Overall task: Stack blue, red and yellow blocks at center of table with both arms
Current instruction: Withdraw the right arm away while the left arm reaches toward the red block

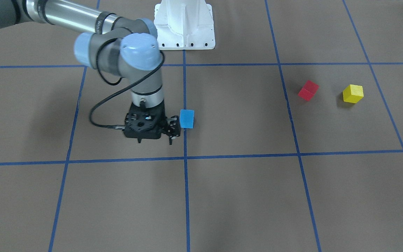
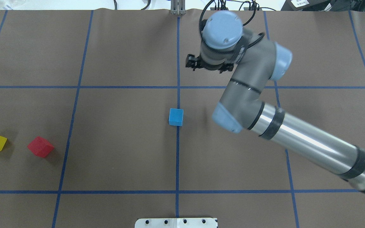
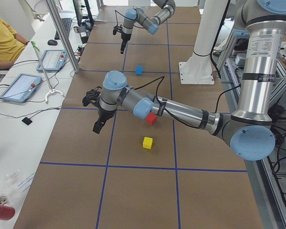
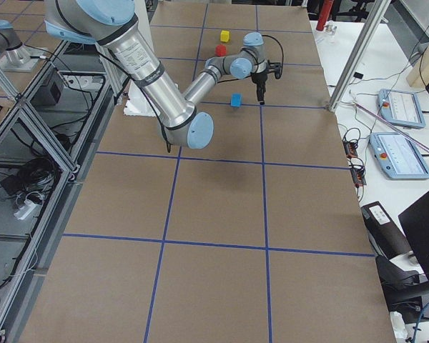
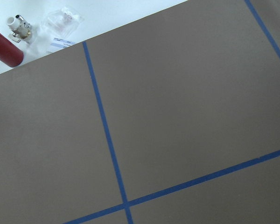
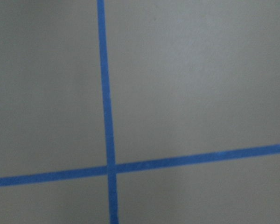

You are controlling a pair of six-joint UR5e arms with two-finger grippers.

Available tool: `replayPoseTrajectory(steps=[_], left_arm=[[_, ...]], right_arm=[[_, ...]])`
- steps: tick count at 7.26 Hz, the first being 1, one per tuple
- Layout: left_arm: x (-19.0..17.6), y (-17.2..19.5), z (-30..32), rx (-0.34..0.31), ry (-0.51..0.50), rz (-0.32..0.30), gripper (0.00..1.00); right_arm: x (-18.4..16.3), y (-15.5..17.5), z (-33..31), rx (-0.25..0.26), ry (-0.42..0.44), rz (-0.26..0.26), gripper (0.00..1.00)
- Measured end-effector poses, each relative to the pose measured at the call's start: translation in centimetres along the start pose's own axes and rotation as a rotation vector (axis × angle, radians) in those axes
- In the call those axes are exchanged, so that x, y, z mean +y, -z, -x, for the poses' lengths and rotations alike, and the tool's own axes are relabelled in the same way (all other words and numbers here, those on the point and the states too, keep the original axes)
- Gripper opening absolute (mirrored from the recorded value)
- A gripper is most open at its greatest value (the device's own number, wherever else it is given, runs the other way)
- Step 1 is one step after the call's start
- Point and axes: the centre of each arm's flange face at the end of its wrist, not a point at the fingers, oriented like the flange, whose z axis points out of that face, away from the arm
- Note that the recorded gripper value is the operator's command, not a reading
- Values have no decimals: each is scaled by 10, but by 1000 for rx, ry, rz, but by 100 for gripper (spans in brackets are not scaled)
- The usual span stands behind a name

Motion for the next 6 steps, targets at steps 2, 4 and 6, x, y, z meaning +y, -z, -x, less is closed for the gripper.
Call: replayPoseTrajectory(steps=[2, 4, 6], left_arm=[[0, -44, -86, 117, 1, -25, 100], [37, -83, -147, 219, -43, -2, 100], [89, -110, -185, 280, -118, 15, 100]], right_arm=[[-89, 53, -180, -9, 136, 32, 100], [-114, 80, -356, 13, 281, 55, 100], [-94, 101, -493, -21, 369, 86, 100]])
